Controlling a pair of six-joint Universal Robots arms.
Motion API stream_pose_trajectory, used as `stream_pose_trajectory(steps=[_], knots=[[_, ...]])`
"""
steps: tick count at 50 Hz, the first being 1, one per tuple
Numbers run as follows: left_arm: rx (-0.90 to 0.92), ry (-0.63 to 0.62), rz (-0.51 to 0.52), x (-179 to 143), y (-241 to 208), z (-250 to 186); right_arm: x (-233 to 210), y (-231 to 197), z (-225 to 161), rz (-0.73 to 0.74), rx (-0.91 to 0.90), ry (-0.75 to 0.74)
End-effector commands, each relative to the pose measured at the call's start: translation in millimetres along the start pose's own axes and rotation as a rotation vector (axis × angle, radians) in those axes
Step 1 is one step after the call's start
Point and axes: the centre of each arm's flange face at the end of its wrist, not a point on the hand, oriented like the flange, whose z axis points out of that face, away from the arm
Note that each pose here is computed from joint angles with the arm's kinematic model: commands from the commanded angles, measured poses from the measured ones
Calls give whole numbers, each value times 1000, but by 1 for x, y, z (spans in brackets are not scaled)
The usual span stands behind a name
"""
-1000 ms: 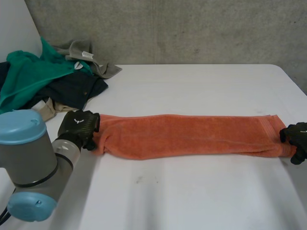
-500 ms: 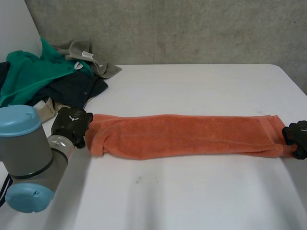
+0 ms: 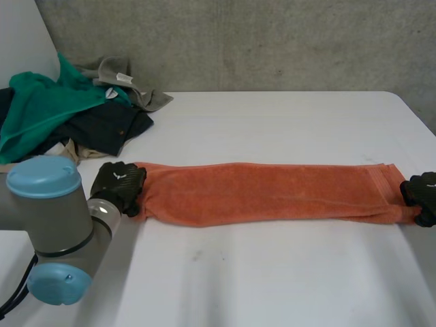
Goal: Fold the laundry.
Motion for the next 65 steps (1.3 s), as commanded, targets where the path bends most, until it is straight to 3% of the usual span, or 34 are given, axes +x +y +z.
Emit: stream_pose_trajectory(steps=[1,5,13,17,29,38,42,46,51,57,62,65], knots=[[-9,-8,15,-1,3,3,0,0,0,-1,3,3],[1,-18,65,-6,0,1,0,0,0,-3,4,4],[-14,-66,295,-26,0,6,0,1,0,-1,1,3],[-13,-72,356,-28,1,8,-1,1,0,0,0,0],[25,-39,374,-12,-10,-9,-2,1,0,0,6,-7],[93,-75,345,-19,-31,-21,6,2,5,-26,12,43],[127,-85,298,-22,-42,-27,23,5,9,-77,-7,129],[151,-91,247,-25,-49,-34,72,14,10,-209,-55,305],[154,-89,219,-26,-50,-37,93,18,7,-350,-106,371],[143,-83,219,-24,-46,-38,52,-34,7,-409,54,311],[145,-84,219,-24,-47,-39,-9,-102,-9,-425,330,244],[158,-90,218,-25,-51,-41,-67,-139,-29,-468,519,132]])
